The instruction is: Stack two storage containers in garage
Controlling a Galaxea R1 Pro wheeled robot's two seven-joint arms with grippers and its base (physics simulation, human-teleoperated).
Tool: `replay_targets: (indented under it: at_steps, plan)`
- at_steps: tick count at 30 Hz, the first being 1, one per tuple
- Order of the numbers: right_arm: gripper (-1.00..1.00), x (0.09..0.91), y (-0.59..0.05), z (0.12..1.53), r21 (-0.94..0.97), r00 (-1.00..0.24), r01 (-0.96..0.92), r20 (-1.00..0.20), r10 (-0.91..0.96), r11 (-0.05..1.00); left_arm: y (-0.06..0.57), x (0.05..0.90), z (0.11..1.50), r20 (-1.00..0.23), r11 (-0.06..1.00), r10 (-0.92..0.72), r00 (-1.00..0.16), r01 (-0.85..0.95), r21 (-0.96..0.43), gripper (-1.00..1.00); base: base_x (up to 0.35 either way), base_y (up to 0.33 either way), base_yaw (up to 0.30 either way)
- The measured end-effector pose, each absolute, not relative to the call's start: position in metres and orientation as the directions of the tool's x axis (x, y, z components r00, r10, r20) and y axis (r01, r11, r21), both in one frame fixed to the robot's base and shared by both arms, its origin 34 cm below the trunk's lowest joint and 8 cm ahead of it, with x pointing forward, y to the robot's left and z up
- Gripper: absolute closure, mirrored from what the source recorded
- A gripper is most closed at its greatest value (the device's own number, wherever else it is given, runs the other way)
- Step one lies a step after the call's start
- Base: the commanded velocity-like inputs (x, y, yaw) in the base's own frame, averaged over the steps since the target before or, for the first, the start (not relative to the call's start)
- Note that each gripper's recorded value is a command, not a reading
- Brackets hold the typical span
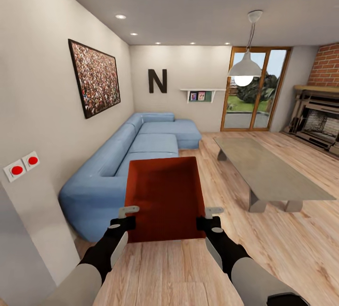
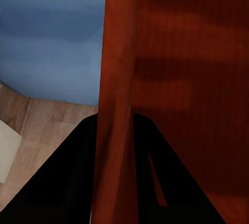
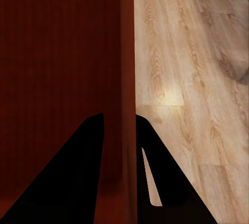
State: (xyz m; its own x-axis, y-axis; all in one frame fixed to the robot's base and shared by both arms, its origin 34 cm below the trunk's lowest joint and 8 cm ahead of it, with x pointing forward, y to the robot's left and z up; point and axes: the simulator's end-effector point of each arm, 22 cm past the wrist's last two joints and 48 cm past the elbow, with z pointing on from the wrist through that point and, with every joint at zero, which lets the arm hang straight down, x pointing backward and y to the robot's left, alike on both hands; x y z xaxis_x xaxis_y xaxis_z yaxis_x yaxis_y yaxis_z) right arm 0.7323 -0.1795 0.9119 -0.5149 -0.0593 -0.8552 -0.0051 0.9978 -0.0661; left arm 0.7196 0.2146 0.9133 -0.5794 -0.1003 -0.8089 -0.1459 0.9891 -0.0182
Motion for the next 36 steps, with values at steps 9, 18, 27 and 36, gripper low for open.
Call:
replay_targets:
  at_steps: [9,18,27,36]
  plan:
    - [1.00,0.7339,-0.1795,0.9147,-0.069,-0.512,-0.007,-0.857,-0.063,0.998,0.2145,0.7200,0.9141,-0.810,0.989,-0.104,-0.578,-0.149,-0.021,1.00,0.000,0.000,0.000]
    - [1.00,0.7350,-0.1788,0.9158,-0.070,-0.510,-0.008,-0.858,-0.064,0.998,0.2151,0.7207,0.9143,-0.810,0.988,-0.110,-0.577,-0.151,-0.026,1.00,-0.119,0.000,0.000]
    - [1.00,0.7350,-0.1802,0.9155,-0.073,-0.511,-0.006,-0.857,-0.066,0.997,0.2139,0.7207,0.9144,-0.810,0.988,-0.108,-0.577,-0.153,-0.023,1.00,-0.324,0.000,0.000]
    - [1.00,0.7346,-0.1767,0.9169,-0.077,-0.509,-0.005,-0.858,-0.069,0.997,0.2174,0.7210,0.9148,-0.811,0.989,-0.107,-0.575,-0.148,-0.025,1.00,-0.183,0.000,0.107]
